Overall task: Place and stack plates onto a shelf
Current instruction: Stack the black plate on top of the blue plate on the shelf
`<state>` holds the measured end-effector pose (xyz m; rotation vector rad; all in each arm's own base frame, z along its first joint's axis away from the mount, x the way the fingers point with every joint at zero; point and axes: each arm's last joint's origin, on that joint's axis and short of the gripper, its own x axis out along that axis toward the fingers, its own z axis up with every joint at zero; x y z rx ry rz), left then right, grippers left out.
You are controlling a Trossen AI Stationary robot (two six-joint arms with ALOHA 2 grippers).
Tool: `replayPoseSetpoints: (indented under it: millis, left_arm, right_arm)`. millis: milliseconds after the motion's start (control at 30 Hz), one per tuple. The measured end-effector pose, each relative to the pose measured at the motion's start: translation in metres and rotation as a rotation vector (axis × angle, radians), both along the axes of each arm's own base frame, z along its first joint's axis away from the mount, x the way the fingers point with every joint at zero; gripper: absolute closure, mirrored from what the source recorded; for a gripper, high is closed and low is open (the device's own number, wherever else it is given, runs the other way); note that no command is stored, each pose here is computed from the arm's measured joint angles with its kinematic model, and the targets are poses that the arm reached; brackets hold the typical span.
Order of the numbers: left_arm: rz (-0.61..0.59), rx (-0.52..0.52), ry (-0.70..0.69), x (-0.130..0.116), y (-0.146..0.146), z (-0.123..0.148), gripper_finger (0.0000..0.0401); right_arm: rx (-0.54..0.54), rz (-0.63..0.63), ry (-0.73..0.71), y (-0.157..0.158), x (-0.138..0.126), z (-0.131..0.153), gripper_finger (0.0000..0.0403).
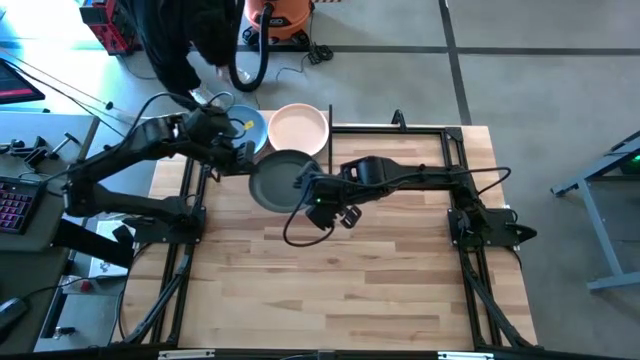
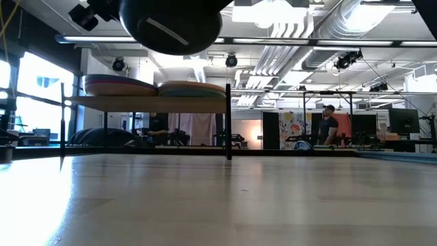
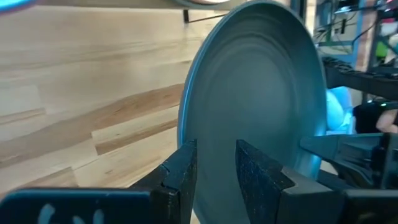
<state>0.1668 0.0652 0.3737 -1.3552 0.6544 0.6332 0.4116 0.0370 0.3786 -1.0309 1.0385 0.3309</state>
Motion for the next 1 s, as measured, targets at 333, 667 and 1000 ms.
replayPoseSetpoints:
  millis: [333, 667, 1000]
  left_arm:
    - [-0.007, -0.007, 0.017, 0.004, 0.001, -0.003, 0.0304]
    - [-0.008, -0.018, 0.042, 0.011, 0.003, -0.007, 0.0304]
    - [-0.063, 0.012, 0.086, 0.022, 0.009, -0.016, 0.031]
  right_arm:
    - [0.021, -0.06, 0.066, 0.0, -0.007, -0.004, 0.0403]
    - [-0.059, -0.107, 0.023, -0.003, -0.004, -0.002, 0.0403]
    - [-0.052, -0.114, 0.004, -0.003, -0.003, -0.001, 0.0403]
